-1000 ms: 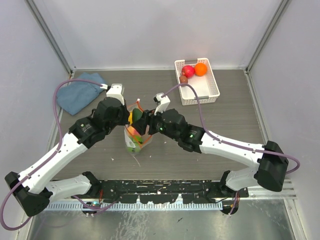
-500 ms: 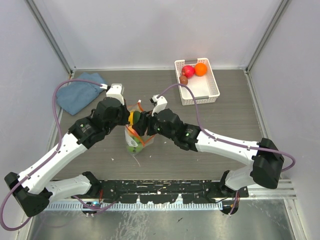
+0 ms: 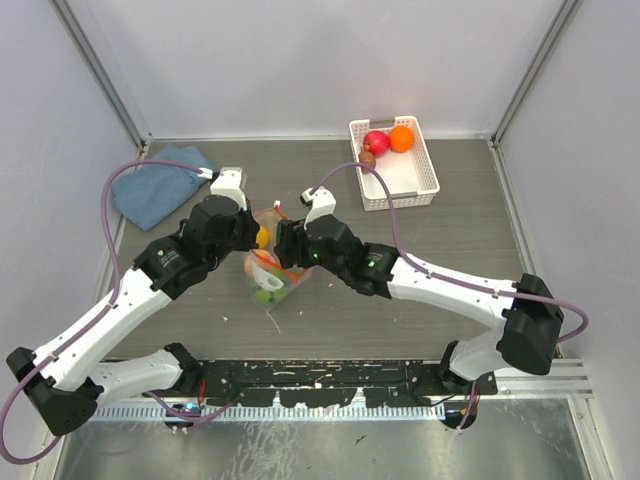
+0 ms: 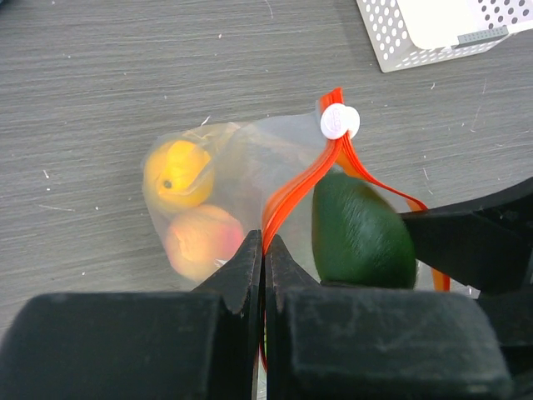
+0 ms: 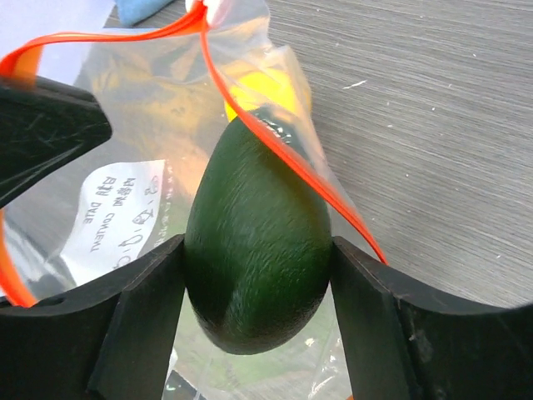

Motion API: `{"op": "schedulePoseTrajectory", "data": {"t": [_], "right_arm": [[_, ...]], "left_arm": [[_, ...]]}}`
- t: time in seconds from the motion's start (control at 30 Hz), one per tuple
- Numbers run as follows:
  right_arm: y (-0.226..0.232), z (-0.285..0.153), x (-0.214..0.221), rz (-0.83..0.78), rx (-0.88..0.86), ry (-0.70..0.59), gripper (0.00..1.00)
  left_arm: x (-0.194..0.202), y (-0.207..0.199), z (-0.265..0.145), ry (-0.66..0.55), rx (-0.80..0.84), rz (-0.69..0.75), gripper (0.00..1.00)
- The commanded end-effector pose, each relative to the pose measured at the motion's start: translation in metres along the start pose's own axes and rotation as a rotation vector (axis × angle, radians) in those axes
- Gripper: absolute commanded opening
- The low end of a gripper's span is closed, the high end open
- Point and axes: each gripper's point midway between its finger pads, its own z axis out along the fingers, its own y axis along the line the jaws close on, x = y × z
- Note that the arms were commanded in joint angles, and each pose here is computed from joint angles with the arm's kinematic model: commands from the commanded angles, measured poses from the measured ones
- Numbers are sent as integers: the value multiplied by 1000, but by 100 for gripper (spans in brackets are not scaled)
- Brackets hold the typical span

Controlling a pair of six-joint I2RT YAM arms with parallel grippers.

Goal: Place the food in the zip-top bag and seal the zipper
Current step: Place the fake fruit in the zipper food storage bag.

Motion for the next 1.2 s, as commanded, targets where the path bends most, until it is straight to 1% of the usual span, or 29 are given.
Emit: {"op": "schedulePoseTrajectory", "data": {"t": [0.0, 0.27, 0.4, 0.6, 0.8, 0.9, 1.03, 1.17], "right_arm": [[-2, 2, -20, -31, 50, -41, 73], [-11, 5, -20, -64, 98, -41, 77], [-8, 0, -27, -80, 86, -56, 79], [1, -17, -50, -141, 40, -92, 84], [5, -44, -79, -219, 19, -138, 87], [-6, -52, -88, -253, 57, -140, 87], [-32, -54, -95, -264, 120, -119, 90], [-76, -49, -106, -222, 175, -104, 93]], "left_arm": [[-21, -8, -8, -71, 46, -36, 0], [-21, -9, -8, -68, 48, -34, 0], [-20, -8, -7, -65, 45, -32, 0], [-19, -5, -4, -60, 19, -26, 0], [-19, -1, -3, -62, -3, -25, 0], [-18, -1, -2, -57, -8, -24, 0], [-18, 1, -1, -55, -19, -21, 0], [-19, 2, -2, -61, -23, -22, 0]]}}
